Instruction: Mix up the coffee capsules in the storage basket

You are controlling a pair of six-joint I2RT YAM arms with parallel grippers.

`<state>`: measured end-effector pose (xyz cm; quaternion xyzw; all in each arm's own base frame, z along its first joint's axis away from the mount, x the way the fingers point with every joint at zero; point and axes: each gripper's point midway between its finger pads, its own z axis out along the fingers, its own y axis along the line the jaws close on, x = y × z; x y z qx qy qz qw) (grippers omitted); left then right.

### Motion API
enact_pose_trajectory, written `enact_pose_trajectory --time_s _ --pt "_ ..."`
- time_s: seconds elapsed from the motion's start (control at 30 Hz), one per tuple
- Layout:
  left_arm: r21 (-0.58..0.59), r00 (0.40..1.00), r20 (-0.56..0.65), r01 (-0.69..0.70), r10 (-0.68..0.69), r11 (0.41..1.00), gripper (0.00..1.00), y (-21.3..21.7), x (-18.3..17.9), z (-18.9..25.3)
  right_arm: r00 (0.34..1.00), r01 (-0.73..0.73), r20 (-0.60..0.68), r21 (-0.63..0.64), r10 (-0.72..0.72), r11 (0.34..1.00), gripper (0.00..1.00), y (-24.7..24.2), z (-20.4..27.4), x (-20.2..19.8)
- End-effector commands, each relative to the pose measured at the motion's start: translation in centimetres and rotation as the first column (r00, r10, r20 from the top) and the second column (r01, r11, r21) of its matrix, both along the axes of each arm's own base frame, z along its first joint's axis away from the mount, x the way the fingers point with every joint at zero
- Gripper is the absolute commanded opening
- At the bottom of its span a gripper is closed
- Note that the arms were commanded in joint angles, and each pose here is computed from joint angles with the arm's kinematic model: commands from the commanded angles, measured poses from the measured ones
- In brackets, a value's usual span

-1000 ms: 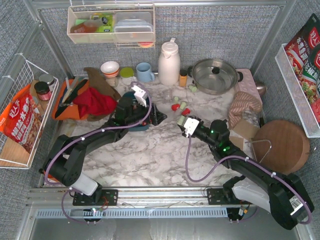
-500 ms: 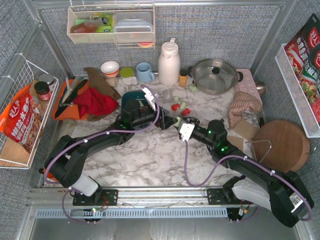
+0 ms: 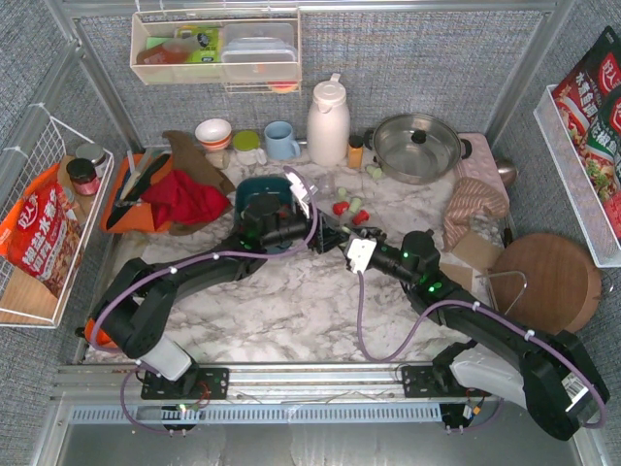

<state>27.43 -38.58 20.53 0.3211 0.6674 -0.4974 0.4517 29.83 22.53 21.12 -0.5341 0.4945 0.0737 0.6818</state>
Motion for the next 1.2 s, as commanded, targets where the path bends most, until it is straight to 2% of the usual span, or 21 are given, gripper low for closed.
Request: enact_pose_trajectory --time_s 0.0,0.1,0.17,0.4,0.6,0.77,0.83,0.9,0.97,1.07,1.17 --pt "-0.011 1.000 0.019 0.021 -0.020 1.000 0.64 -0.5 -0.2 0.3 0.999 -0.015 0.030 0.029 0.014 0.999 0.03 0.4 1.5 -0.1" --pt "-0.014 1.000 0.014 0.005 -0.005 1.000 0.56 -0.4 0.0 0.3 1.000 -0.013 0.024 0.032 0.012 0.999 0.05 0.3 1.3 -0.1" --pt "-0.019 1.000 0.009 0.002 -0.001 1.000 0.49 -0.5 0.0 0.4 1.000 -0.007 0.015 0.034 0.006 0.999 0.10 0.3 1.1 -0.1" --pt "-0.035 0.998 -0.011 -0.057 0.057 0.998 0.37 -0.1 0.7 0.4 0.999 0.046 -0.021 0.046 -0.045 0.998 0.41 -0.3 0.5 0.4" --pt "-0.027 0.985 -0.007 -0.172 0.172 0.985 0.36 1.4 2.5 0.3 0.994 0.075 -0.077 0.030 -0.073 0.997 0.68 -0.7 -0.1 0.6" --pt "0.022 0.951 -0.027 -0.309 0.309 0.951 0.36 4.6 5.1 -0.6 0.974 0.156 -0.177 0.061 -0.143 0.986 0.70 -1.7 -0.6 1.3" --pt "0.079 0.916 -0.026 -0.398 0.401 0.914 0.36 6.7 7.0 -1.5 0.943 0.241 -0.257 0.089 -0.211 0.966 0.70 -2.6 -1.1 2.2" --pt "0.137 0.861 -0.023 -0.500 0.507 0.855 0.37 9.5 9.1 -2.6 0.872 0.369 -0.378 0.093 -0.310 0.925 0.70 -4.0 -2.1 3.6" --pt "0.179 0.804 -0.026 -0.581 0.594 0.794 0.37 12.2 11.0 -3.8 0.752 0.512 -0.513 0.061 -0.414 0.857 0.70 -5.6 -3.5 5.0" --pt "0.249 0.721 -0.029 -0.666 0.692 0.704 0.41 15.5 13.1 -6.0 0.518 0.676 -0.694 -0.026 -0.500 0.737 0.70 -7.9 -6.0 6.6" --pt "0.323 0.669 -0.039 -0.695 0.743 0.643 0.43 17.4 14.6 -8.6 0.279 0.784 -0.805 -0.124 -0.524 0.608 0.71 -9.7 -8.7 8.2"
